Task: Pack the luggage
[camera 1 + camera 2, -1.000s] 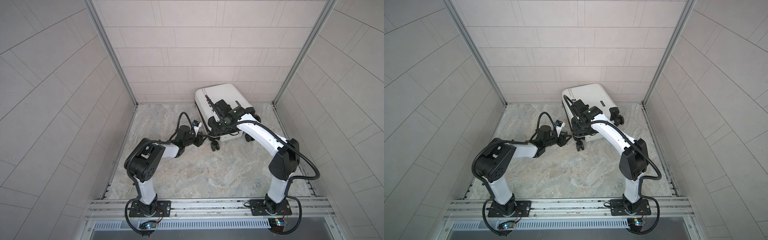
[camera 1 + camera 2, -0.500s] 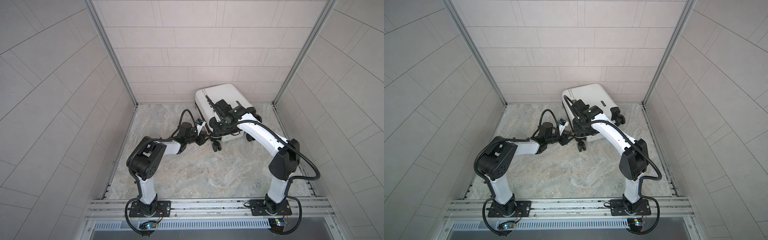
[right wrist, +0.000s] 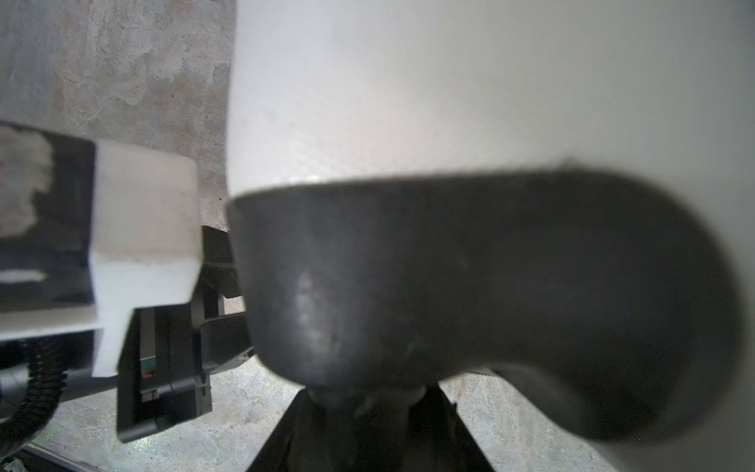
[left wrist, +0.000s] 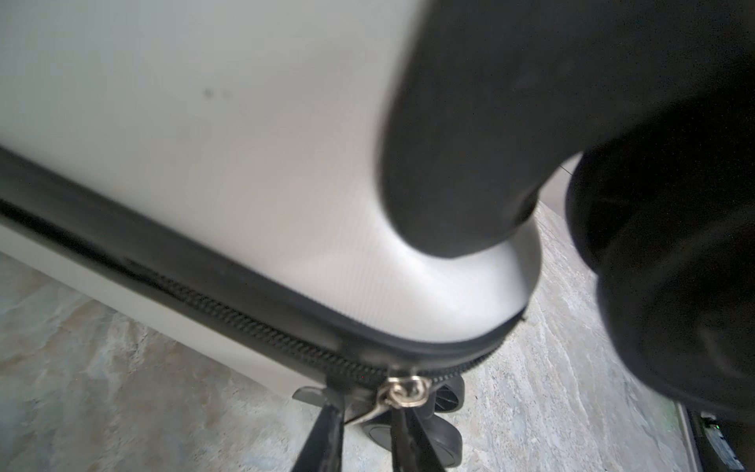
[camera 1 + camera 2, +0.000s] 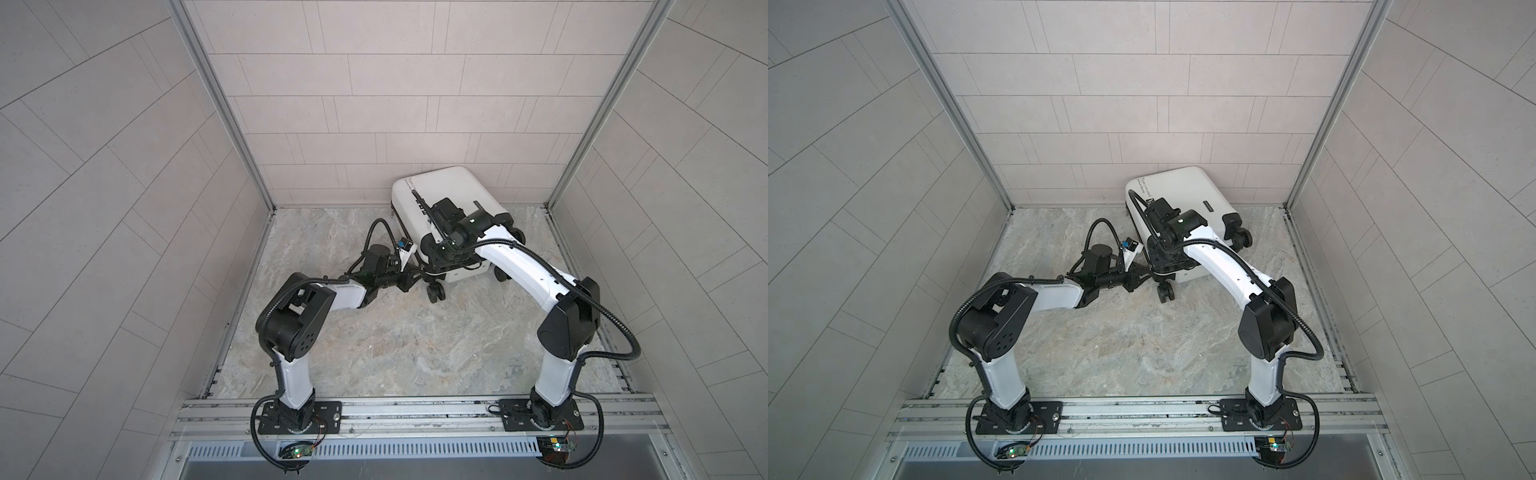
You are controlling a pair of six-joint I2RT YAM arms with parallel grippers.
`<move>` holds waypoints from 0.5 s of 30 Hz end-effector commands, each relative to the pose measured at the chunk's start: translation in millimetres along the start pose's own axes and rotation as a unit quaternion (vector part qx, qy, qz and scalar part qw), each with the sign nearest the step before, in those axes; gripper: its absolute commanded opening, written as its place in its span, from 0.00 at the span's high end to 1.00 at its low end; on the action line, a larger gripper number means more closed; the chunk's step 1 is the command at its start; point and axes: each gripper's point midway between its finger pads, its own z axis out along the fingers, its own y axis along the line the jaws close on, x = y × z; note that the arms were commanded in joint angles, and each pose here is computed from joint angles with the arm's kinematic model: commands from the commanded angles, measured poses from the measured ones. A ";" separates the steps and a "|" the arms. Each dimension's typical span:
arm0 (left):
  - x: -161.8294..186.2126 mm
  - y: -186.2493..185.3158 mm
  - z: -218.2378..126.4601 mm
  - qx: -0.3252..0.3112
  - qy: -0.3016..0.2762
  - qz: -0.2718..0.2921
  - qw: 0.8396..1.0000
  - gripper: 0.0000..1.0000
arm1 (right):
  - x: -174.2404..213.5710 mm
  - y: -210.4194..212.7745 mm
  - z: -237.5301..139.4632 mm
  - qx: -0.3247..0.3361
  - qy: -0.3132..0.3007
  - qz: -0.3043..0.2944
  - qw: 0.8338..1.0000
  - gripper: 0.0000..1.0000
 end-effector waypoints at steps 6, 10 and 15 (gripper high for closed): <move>-38.0 2.8 1.0 -0.021 -0.057 0.033 0.998 0.96 | -8.5 1.7 -15.1 0.003 -0.013 0.013 1.000 0.85; -30.0 4.1 -2.4 -0.025 -0.050 0.030 0.998 1.00 | -9.7 1.2 -17.9 0.003 -0.017 0.013 1.000 0.86; -25.9 3.2 -7.5 -0.028 -0.049 0.024 0.998 1.00 | -9.2 1.7 -17.1 0.003 -0.016 0.013 1.000 0.88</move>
